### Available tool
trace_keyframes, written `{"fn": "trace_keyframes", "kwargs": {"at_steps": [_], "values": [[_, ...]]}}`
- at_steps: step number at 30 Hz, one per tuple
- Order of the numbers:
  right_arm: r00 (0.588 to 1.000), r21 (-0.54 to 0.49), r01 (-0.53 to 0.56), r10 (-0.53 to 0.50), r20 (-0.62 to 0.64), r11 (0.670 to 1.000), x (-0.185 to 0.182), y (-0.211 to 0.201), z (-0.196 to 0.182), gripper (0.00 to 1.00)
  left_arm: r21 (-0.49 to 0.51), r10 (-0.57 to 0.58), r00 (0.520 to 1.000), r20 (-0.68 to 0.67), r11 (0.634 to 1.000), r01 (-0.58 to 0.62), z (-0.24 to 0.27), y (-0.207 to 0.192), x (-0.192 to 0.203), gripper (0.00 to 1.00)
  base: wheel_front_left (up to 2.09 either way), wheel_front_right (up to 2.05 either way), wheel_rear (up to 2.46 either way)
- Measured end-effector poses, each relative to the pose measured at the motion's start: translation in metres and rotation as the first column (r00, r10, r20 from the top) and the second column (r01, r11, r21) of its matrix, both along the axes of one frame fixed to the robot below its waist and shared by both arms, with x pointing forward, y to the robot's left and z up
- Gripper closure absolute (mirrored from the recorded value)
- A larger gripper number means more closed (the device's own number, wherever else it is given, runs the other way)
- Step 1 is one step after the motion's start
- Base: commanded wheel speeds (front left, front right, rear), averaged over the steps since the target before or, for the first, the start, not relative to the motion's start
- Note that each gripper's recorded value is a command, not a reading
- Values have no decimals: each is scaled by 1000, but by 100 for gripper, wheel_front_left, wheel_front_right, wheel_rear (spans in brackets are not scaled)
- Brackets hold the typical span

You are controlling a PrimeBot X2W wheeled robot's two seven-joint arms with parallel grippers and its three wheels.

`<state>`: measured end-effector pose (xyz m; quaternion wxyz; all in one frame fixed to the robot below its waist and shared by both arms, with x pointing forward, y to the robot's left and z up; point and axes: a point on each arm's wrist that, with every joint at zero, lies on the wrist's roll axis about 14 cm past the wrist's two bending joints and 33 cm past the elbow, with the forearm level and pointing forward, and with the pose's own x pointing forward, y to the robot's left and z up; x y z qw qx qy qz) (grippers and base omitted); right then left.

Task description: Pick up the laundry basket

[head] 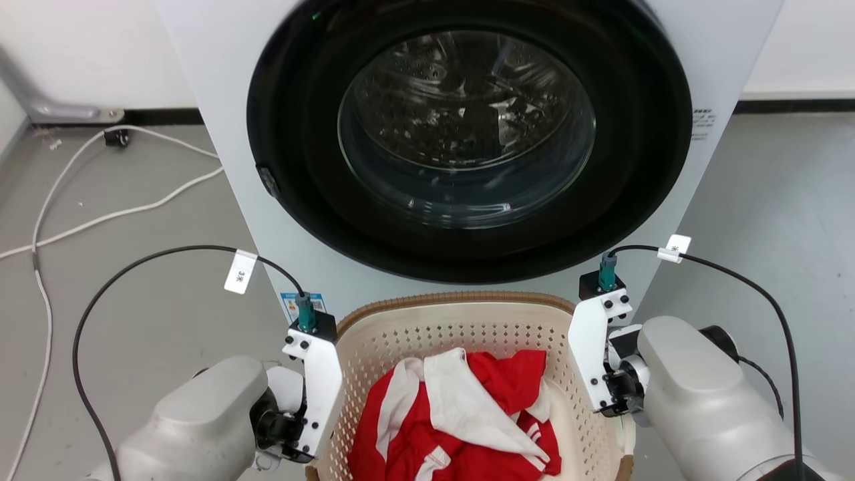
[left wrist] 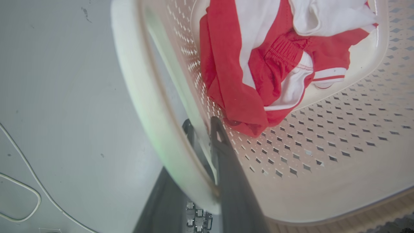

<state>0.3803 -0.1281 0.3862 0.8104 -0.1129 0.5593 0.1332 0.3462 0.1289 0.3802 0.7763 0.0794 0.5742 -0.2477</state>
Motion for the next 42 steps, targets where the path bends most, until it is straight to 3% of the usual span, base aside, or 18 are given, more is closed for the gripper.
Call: {"fn": "trace_keyframes", "kwargs": {"at_steps": [15,42], "values": [[999,-14,4,-5,-53,1000,-20,-2,12,100,17,-16,999,-47,1000,17,14,-2,-16,100,0,0,0],[998,-5,19,-19,-65,1000,-19,-4,8,100,20,-12,997,-73,1000,13,14,-2,-16,100,0,0,0]]}}
